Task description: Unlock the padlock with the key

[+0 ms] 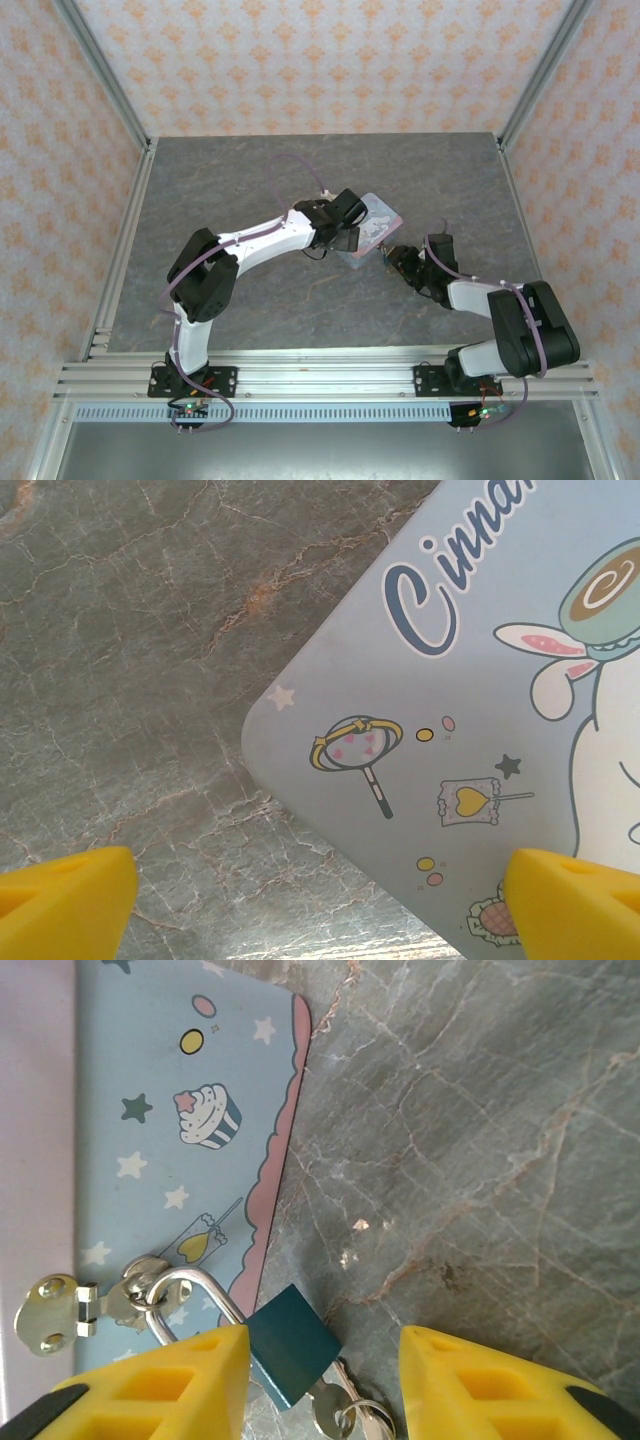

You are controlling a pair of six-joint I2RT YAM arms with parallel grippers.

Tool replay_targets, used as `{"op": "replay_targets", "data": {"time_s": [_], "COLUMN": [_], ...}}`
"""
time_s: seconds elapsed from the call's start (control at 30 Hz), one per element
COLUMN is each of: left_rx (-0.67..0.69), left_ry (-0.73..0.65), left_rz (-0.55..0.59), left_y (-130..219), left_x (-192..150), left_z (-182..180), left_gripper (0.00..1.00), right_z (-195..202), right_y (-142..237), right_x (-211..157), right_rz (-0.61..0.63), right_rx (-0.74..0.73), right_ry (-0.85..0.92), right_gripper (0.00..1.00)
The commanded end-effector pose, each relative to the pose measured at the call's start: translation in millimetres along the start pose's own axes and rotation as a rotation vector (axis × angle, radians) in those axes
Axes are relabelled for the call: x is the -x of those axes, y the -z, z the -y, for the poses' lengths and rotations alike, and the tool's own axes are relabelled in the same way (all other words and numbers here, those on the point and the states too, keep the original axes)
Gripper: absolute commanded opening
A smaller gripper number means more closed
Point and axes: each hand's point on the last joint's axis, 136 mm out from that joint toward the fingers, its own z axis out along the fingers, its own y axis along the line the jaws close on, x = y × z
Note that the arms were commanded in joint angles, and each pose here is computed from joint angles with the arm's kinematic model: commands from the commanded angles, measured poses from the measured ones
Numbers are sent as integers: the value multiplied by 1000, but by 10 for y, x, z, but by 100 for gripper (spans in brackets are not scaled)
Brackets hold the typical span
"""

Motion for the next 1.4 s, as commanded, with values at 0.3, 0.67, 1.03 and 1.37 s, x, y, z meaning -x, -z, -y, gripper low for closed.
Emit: {"op": "replay_targets", "data": {"time_s": [0.3,0.67,1.03,1.37], "left_rx": [73,69,67,65], "left_ry": [-11,-6,-4,0], "left_rz": [-27,-33,-39,-43], "left_y": [-138,-171,-199,-222], "left_x": [-83,-99,-129,-153], "left_z": [-165,-163,-170,-168], "left_gripper": [95,94,94,94], "right_z": [-41,-14,-121,-210], "right_y": [-128,-126,79,-26], "right_x": [-46,-153,-114,-178], "right_rz": [-25,-47,8,-18], "right_rx": [-14,-64,-33,-17], "right_ry": [45,100,120,123], "right_gripper": [43,42,42,42]}}
